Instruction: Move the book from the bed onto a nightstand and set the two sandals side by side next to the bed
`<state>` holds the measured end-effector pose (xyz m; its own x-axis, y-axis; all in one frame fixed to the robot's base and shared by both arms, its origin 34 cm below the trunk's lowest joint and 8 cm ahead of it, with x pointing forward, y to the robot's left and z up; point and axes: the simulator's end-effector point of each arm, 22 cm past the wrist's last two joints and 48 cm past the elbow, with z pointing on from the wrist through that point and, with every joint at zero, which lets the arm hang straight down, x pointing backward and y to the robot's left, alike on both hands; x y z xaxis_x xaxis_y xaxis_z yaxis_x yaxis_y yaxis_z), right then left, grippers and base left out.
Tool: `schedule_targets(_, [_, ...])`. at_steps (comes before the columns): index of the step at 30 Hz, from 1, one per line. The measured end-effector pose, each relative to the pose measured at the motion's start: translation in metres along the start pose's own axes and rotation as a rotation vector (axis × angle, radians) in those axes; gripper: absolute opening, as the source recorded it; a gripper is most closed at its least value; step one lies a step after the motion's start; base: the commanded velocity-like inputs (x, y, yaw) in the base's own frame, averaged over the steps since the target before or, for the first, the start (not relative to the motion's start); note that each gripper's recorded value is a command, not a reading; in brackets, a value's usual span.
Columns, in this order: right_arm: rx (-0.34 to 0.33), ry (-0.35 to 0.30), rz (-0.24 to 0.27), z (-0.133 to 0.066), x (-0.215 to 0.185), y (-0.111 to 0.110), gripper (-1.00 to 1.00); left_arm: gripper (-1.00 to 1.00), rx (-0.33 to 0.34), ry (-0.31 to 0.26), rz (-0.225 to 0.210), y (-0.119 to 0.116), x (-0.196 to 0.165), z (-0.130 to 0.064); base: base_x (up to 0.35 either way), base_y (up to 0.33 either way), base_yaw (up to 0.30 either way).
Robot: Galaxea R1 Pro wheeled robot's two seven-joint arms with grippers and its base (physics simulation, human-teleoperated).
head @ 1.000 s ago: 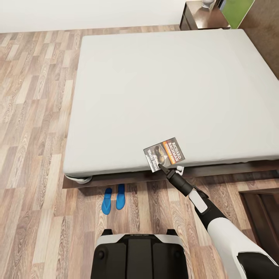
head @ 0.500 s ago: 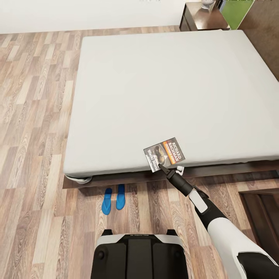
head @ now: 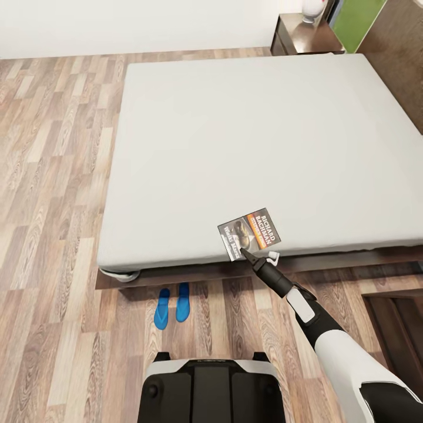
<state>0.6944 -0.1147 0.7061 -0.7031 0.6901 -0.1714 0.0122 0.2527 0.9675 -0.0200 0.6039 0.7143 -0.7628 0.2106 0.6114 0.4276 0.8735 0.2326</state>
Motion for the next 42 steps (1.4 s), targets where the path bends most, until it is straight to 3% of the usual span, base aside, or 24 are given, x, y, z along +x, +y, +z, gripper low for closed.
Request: schedule_targets(42, [-0.036,-0.032,-0.059,-0.003,-0.032,0.034,-1.00,1.00,-0.063,-0.038,-0.029,0.017,-0.015,-0.004,0.000,0.000,0.000])
